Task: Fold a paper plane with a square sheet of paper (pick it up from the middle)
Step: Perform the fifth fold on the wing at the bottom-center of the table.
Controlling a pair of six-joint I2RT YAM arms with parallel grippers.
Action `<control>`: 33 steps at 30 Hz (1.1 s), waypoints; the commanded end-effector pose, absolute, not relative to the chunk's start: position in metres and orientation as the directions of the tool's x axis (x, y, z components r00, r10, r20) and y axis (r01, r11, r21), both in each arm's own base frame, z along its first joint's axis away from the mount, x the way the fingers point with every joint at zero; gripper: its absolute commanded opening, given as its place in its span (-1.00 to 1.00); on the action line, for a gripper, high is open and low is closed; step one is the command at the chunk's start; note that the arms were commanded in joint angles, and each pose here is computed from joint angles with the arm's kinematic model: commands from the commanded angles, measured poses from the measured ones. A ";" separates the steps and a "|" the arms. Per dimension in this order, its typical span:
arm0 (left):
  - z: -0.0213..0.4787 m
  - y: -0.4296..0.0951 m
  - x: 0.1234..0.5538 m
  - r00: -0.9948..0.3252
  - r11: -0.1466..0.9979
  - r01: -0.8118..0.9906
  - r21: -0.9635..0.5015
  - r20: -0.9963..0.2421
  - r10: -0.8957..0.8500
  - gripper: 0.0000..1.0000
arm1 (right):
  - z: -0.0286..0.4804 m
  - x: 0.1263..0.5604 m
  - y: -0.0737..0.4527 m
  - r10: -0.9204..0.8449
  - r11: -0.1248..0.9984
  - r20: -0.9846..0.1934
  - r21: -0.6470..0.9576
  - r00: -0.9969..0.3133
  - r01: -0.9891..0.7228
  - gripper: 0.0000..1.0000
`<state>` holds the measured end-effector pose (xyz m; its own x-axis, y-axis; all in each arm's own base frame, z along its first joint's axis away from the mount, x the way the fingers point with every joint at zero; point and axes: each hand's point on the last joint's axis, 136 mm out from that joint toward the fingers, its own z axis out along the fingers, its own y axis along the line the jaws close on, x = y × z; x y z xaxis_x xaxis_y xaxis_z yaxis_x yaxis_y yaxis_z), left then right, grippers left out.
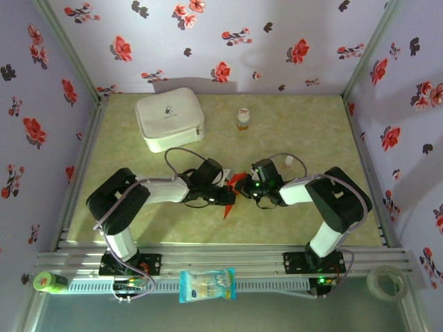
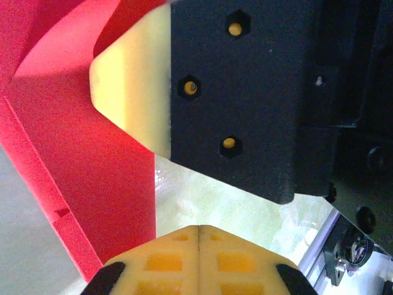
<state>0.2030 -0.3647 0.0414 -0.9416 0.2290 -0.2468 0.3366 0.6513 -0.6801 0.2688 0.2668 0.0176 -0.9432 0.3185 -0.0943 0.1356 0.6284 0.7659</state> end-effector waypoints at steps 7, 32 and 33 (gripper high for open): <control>0.005 -0.341 0.178 -0.954 0.713 0.298 -0.634 -0.173 0.245 -0.96 | -0.020 0.260 0.257 0.334 0.706 -0.064 0.679 -0.940 0.204 -0.85; 0.005 -0.308 0.139 -0.946 0.760 0.321 -0.565 -0.165 0.278 -0.93 | -0.022 0.259 0.257 0.330 0.711 -0.059 0.673 -0.942 0.207 -0.85; 0.008 -0.308 0.140 -0.947 0.759 0.322 -0.567 -0.174 0.271 -0.93 | -0.022 0.259 0.257 0.331 0.710 -0.060 0.674 -0.942 0.206 -0.85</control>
<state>0.1563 -0.3248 0.0169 -0.9407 0.2502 -0.2290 0.3389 0.7209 -0.6045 0.2689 0.2680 0.0173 -0.9445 0.3170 -0.0867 0.1394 0.6254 0.7677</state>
